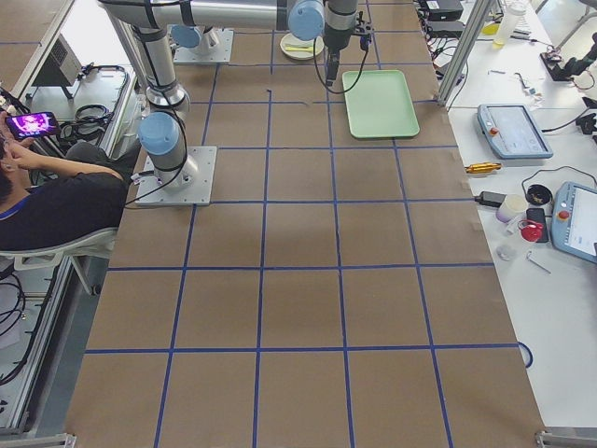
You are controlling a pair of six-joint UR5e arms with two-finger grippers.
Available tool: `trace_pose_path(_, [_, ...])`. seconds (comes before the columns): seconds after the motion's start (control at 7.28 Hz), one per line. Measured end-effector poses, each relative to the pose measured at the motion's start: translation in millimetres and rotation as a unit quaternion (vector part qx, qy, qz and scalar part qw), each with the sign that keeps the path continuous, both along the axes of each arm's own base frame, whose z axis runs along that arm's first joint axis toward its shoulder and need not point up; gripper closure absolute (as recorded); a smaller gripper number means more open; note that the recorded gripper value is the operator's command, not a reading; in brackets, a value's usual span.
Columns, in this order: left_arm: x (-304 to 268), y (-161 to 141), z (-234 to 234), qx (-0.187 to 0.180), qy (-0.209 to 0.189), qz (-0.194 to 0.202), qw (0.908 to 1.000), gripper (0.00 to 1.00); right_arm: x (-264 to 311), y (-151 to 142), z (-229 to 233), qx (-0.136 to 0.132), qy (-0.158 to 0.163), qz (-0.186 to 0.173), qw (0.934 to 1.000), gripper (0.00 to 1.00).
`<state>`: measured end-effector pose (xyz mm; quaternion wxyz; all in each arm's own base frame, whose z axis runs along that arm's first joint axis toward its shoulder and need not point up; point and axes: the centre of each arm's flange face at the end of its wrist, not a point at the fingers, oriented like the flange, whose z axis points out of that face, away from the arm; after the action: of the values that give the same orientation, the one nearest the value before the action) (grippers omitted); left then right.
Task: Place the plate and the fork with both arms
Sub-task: 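Move the left gripper outward and down to grasp the white plate's rim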
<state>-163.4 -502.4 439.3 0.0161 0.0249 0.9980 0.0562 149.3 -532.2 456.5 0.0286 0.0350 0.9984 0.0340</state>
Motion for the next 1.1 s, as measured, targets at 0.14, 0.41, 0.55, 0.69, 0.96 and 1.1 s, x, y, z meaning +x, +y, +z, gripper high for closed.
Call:
trace_pose_path(0.14, [10.9,-7.5,-5.5,-0.002,-0.013,0.003,0.9999,0.00,1.7,0.0,-3.2,0.003,0.001,0.004,1.0000,0.00])
trace_pose_path(0.41, [81.8,-23.3,-25.9,0.004,-0.026,0.055,0.9981,0.00,2.9,-4.6,-12.8,0.010,0.002,0.005,0.9999,0.00])
trace_pose_path(0.55, [137.5,-28.9,-51.0,0.001,-0.022,0.072,0.9972,0.00,3.1,-7.7,-18.0,0.013,0.002,0.005,0.9999,0.00])
trace_pose_path(0.69, [184.5,-29.3,-79.9,-0.002,-0.017,0.076,0.9969,0.00,3.2,-10.6,-21.8,0.014,0.003,0.005,0.9999,0.00])
trace_pose_path(0.96, [254.1,-21.9,-139.7,0.003,0.044,0.098,0.9942,0.07,3.0,-12.9,-28.0,0.014,0.004,0.005,0.9999,0.00])
trace_pose_path(1.1, [272.2,-14.2,-168.7,0.013,0.082,0.100,0.9915,0.13,2.7,-12.3,-32.9,0.015,0.006,0.004,0.9999,0.00])
